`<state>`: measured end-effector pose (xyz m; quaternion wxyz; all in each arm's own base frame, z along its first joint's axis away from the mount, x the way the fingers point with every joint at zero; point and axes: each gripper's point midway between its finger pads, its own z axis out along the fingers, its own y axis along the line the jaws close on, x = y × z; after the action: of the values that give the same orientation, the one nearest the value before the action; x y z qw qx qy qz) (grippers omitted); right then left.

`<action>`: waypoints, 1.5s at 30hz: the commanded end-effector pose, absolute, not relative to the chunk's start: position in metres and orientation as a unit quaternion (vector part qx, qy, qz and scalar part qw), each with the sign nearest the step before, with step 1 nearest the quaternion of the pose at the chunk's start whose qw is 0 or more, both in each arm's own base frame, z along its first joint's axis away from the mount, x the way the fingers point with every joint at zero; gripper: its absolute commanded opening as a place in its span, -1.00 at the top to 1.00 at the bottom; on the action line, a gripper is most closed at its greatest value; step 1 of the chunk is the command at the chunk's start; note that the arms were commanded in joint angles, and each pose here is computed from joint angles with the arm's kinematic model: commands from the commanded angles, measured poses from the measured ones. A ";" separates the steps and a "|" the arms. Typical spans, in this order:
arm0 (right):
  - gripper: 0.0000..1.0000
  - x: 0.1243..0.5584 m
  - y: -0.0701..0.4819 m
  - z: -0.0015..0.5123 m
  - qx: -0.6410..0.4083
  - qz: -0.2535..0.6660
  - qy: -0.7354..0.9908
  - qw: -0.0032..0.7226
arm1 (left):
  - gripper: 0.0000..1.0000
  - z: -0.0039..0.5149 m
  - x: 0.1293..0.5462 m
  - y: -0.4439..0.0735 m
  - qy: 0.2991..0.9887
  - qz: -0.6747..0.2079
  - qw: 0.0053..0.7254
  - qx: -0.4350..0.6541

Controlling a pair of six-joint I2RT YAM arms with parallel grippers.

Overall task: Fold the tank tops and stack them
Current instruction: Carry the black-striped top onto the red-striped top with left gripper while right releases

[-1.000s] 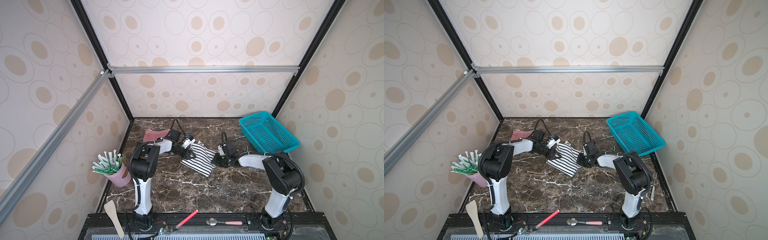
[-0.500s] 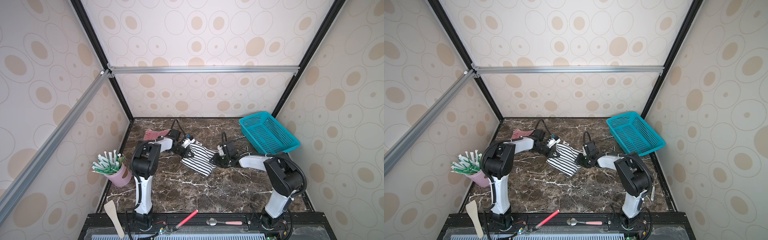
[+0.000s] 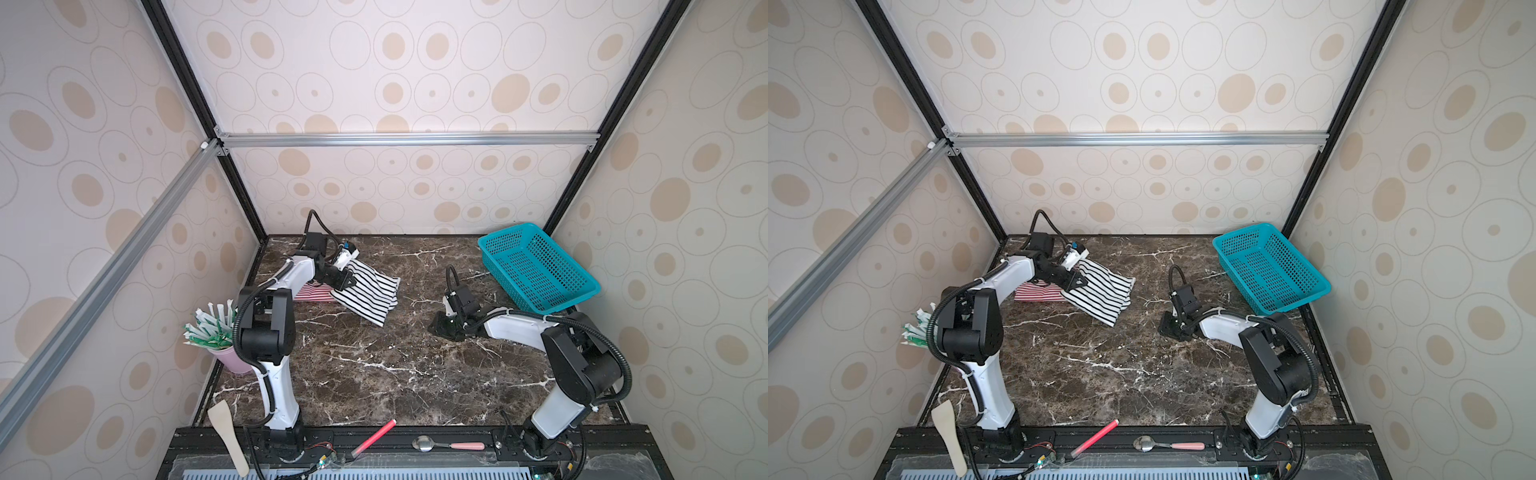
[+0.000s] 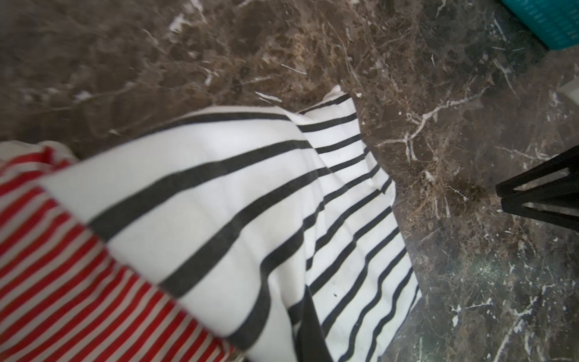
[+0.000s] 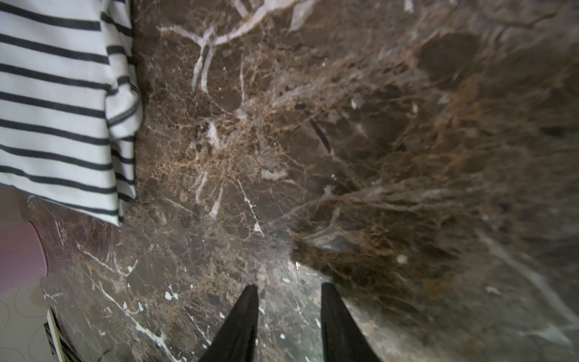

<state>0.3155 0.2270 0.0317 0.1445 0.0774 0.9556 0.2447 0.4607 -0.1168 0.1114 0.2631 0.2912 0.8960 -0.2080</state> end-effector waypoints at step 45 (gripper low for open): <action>0.31 0.315 0.235 0.026 0.066 0.238 0.961 0.125 | 1.00 0.157 0.501 0.049 0.919 -0.080 0.335 0.193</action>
<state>0.3187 0.2336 0.0273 0.1322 0.0729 0.9567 0.2489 0.4964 0.0344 0.1633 0.3275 0.2037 0.9167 -0.1042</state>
